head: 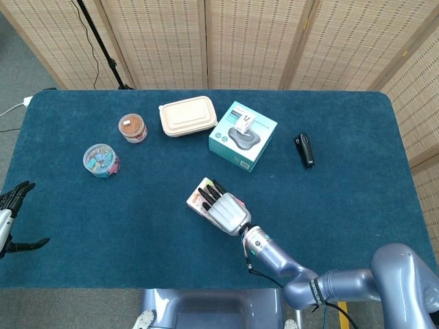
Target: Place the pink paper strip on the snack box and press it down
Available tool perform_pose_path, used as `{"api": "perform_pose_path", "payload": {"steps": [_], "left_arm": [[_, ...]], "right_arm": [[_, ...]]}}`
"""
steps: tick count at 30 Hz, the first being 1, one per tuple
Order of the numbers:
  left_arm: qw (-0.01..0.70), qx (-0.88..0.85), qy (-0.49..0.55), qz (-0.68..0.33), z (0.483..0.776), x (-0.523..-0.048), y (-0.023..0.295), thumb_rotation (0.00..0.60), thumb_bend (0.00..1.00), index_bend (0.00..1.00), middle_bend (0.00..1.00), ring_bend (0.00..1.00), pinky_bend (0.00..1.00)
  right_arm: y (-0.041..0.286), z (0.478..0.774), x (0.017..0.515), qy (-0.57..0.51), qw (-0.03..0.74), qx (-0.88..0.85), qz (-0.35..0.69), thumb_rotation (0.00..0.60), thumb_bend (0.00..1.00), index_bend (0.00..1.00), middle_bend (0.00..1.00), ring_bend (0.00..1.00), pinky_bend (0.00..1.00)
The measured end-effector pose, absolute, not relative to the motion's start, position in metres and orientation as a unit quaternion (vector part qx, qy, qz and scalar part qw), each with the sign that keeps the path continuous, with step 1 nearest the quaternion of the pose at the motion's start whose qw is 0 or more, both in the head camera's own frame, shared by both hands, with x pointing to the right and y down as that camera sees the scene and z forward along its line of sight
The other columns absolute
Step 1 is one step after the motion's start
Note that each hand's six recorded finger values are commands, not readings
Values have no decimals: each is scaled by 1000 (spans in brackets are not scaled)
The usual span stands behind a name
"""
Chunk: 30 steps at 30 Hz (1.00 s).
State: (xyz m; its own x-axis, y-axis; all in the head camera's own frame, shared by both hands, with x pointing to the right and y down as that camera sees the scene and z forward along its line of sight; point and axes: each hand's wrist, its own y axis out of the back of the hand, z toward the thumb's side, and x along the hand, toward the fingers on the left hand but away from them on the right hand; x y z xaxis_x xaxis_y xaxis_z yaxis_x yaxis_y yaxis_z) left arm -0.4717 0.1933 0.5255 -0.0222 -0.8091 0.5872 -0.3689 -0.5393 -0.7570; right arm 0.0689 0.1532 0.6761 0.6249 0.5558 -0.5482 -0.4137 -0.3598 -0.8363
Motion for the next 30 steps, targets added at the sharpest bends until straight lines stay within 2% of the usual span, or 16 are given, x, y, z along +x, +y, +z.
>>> {"api": "perform_pose_path", "payload": {"steps": [30], "left_arm": [[193, -674, 438, -562, 525, -472, 194, 600, 104, 0, 0, 0, 0]], "right_arm": [[153, 672, 78, -64, 592, -673, 439, 600, 872, 224, 0, 0, 0]]}}
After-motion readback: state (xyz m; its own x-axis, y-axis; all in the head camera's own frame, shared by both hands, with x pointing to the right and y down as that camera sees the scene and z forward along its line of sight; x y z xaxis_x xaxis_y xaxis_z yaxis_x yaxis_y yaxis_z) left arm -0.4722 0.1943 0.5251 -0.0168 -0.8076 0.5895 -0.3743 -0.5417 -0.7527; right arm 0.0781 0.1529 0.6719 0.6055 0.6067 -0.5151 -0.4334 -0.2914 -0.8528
